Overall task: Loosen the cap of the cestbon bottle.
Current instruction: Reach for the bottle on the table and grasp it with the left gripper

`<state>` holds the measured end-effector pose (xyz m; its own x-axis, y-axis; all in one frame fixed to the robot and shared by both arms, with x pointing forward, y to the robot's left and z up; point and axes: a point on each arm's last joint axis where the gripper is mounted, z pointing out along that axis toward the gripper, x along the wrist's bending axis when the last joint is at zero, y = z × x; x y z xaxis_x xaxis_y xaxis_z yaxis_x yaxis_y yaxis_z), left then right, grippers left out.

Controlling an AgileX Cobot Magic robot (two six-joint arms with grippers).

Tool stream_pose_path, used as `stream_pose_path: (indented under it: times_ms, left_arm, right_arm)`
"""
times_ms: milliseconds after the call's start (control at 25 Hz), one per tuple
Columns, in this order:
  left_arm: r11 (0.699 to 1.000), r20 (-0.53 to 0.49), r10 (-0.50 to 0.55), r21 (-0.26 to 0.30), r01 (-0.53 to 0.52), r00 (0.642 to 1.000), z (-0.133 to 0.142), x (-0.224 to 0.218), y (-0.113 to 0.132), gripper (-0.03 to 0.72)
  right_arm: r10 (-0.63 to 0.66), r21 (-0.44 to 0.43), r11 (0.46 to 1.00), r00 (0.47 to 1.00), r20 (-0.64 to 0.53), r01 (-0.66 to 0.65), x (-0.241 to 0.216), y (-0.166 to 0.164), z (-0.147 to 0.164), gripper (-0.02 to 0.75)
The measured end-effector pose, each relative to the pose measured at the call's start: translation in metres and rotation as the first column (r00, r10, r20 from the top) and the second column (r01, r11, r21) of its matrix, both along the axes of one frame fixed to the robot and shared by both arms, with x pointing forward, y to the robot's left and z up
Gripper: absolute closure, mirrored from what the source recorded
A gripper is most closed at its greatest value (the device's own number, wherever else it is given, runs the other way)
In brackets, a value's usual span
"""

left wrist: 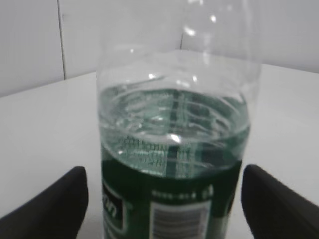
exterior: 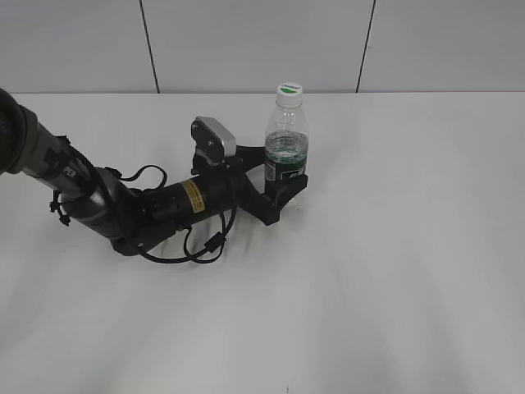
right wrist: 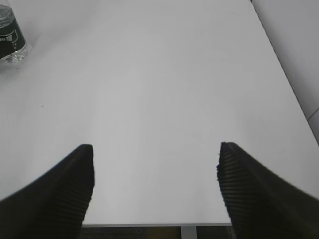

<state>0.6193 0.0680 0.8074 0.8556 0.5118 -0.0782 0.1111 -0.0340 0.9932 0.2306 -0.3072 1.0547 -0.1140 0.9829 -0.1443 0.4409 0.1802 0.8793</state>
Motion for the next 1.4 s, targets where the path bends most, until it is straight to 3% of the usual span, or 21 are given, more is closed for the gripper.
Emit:
stream_pose_path:
  times_ms: [400,1400]
  left_arm:
    - [1.000,0.020,0.000,-0.030,0.001,1.000,0.007,0.007,-0.004,0.116]
    - [1.000,0.007,-0.005,0.008,0.005,1.000,0.009,0.014,-0.008,0.128]
  right_arm:
    - [0.000,0.000,1.000,1.000,0.000,0.000,0.000,0.000,0.000,0.151]
    - [0.000,0.000,1.000,1.000,-0.001,0.000,0.000,0.000,0.000,0.151]
